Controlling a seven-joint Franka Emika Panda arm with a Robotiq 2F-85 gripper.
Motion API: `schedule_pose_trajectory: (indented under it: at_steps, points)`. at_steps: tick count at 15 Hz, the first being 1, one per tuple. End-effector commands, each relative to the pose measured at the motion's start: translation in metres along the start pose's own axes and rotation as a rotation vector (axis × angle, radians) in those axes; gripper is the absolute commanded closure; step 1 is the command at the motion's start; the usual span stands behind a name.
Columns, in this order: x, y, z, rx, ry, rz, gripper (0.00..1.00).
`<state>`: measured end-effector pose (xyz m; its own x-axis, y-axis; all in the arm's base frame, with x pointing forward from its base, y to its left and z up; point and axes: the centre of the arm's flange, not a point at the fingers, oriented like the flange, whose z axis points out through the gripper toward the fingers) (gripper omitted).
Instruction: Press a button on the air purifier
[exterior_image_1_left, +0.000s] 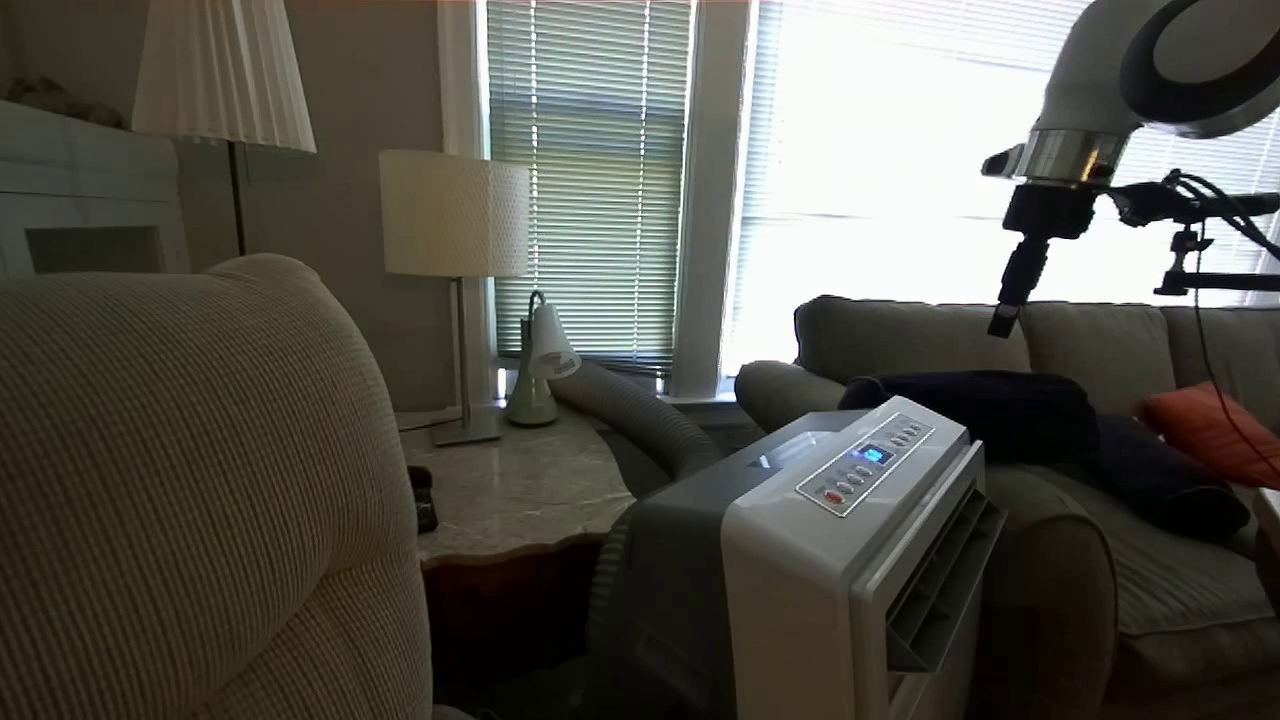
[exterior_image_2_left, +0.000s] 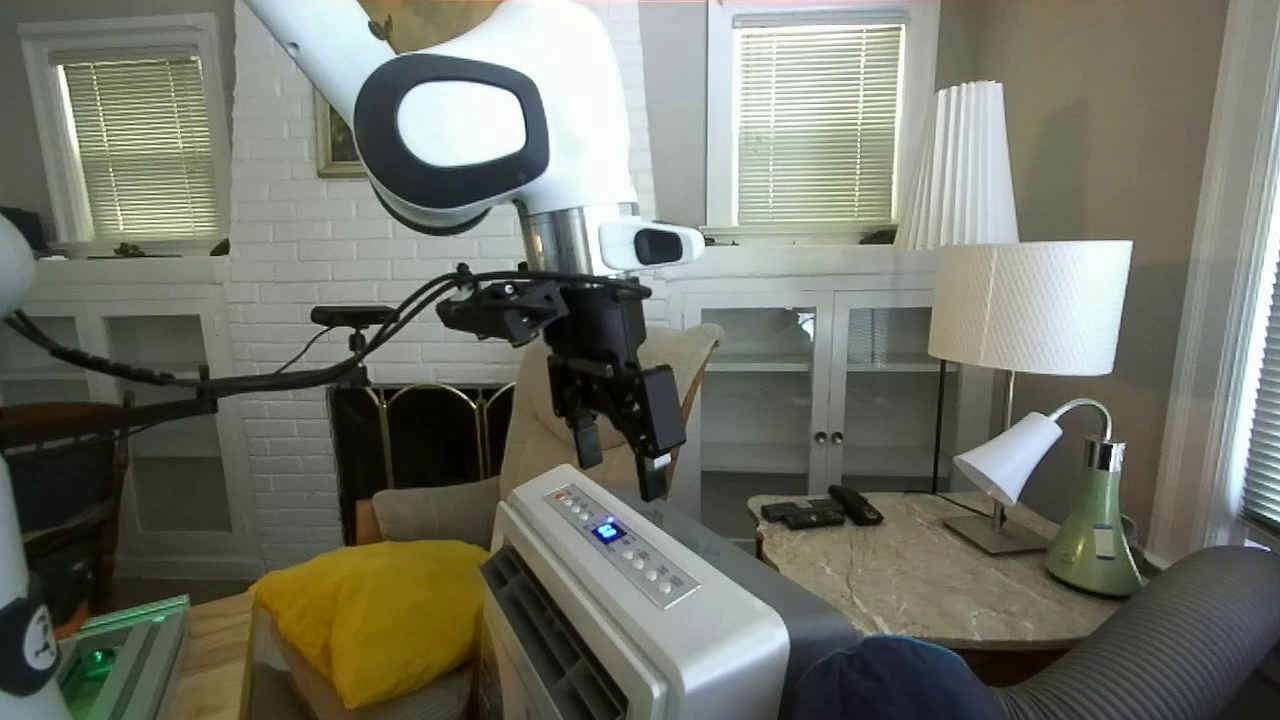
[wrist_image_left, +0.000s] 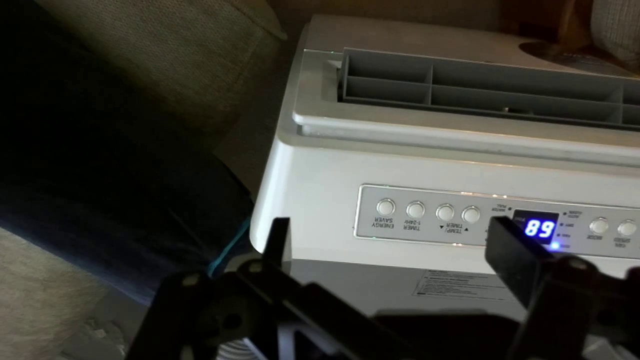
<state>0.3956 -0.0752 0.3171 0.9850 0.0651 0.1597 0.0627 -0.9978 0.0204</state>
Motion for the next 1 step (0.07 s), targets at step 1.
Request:
schedule_pose_trajectory:
  at_steps: [1]
  points:
    - [0.0000,0.0000,0.0000,0.000,0.000,0.000,0.00]
